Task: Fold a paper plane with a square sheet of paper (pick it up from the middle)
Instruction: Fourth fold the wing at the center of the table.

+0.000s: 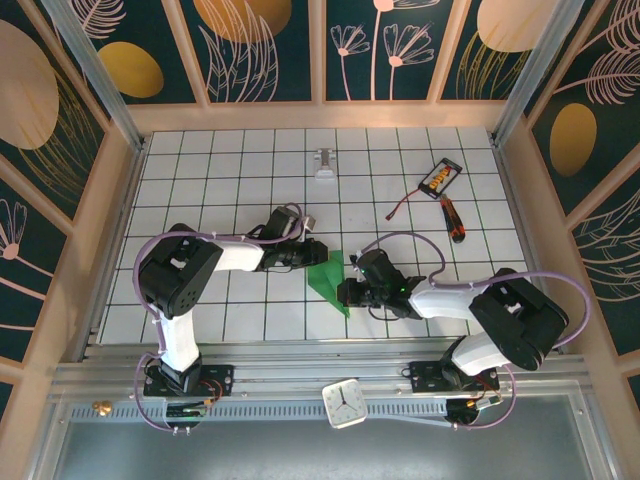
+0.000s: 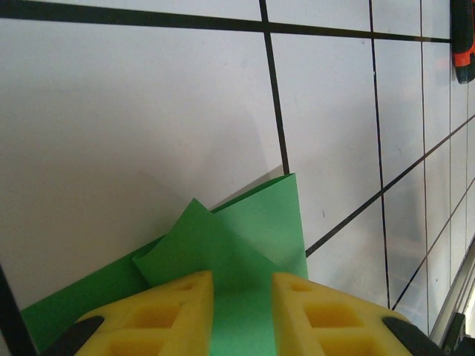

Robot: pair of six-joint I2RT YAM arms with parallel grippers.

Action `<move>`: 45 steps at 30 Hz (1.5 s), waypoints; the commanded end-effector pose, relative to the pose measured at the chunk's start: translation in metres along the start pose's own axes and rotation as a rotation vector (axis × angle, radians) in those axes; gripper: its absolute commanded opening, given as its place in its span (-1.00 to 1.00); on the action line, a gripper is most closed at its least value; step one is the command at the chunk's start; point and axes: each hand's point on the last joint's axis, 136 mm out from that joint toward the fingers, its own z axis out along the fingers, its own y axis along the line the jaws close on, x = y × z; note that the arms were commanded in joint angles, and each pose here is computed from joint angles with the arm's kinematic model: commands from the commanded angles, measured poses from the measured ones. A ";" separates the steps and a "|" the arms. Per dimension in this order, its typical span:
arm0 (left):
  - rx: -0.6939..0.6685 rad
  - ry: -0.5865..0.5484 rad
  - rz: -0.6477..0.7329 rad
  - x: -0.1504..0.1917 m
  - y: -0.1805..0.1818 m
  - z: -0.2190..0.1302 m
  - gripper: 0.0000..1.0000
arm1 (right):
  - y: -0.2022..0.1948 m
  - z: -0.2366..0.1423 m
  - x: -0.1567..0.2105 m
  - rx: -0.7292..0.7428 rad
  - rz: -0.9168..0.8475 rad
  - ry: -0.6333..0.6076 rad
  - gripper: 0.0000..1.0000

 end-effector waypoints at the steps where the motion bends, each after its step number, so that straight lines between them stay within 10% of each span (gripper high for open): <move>1: -0.040 0.018 -0.001 0.009 0.017 0.002 -0.44 | 0.006 0.000 -0.011 -0.011 -0.010 -0.014 -0.75; 15: -0.040 0.020 0.000 0.008 0.017 0.002 -0.45 | 0.014 0.004 -0.027 -0.056 0.003 -0.033 -0.61; 45: -0.020 -0.013 0.024 -0.006 -0.004 -0.009 -0.37 | -0.008 0.010 -0.005 -0.061 0.050 0.014 -0.96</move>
